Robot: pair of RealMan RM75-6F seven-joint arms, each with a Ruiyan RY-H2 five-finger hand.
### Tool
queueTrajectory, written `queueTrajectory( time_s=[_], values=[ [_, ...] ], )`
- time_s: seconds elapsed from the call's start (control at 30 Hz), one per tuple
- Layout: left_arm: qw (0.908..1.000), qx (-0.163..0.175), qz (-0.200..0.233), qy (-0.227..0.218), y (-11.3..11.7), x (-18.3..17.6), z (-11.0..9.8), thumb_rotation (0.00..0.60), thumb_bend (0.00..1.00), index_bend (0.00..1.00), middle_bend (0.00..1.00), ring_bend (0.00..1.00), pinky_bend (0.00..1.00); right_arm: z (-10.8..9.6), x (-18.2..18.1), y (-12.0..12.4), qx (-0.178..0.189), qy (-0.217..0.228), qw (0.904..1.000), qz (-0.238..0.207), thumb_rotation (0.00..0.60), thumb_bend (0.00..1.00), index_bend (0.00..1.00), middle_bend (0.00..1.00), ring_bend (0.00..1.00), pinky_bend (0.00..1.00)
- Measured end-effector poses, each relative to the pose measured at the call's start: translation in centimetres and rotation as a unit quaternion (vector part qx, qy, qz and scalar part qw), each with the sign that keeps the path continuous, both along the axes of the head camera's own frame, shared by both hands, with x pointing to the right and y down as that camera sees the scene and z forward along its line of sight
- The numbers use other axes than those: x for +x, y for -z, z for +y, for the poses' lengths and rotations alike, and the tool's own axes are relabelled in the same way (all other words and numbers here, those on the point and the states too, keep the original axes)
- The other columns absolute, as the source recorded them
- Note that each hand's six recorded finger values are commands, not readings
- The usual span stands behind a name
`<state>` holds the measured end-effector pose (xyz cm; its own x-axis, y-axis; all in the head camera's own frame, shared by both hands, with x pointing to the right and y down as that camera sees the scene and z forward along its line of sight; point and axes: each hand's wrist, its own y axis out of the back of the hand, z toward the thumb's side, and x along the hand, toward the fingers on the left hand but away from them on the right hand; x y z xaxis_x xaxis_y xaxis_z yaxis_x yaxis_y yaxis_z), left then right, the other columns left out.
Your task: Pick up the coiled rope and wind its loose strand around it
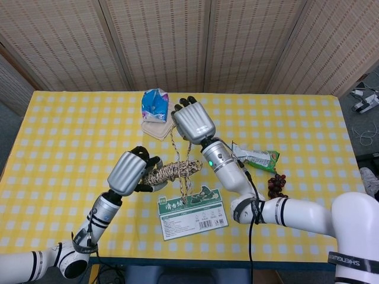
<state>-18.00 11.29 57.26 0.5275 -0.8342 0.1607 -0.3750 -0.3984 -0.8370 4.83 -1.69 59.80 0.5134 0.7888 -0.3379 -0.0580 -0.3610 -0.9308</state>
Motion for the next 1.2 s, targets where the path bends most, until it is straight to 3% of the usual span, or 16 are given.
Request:
queueTrajectory(
  time_s=[0.4, 0.8, 1.03, 1.2],
  values=[
    [0.9947, -0.009, 0.078, 0.066, 1.6, -2.9, -2.2, 0.435, 0.23, 0.74, 0.84, 0.67, 0.39, 0.5, 3.1, -4.0, -0.027, -0.014, 0.9995, 0.003, 0.600, 0.41, 0.65, 0.39, 0.23, 0.22],
    [0.9857, -0.032, 0.092, 0.138, 1.6, -5.8, -4.9, 0.416, 0.23, 0.73, 0.84, 0.67, 0.39, 4.7, 3.9, -7.3, -0.044, 0.046, 0.9977, 0.026, 0.600, 0.41, 0.65, 0.39, 0.23, 0.22],
    [0.9847, -0.021, 0.054, 0.164, 1.2, -7.0, -6.2, 0.401, 0.23, 0.74, 0.84, 0.68, 0.40, 7.1, 2.7, -7.5, -0.040, 0.096, 0.9938, 0.038, 0.600, 0.41, 0.65, 0.39, 0.23, 0.22],
    [0.9835, 0.000, -0.028, 0.179, 0.4, -8.0, -7.0, 0.390, 0.23, 0.74, 0.85, 0.68, 0.41, 8.3, 1.4, -5.9, -0.026, 0.129, 0.9908, 0.031, 0.600, 0.41, 0.65, 0.40, 0.23, 0.22]
  ],
)
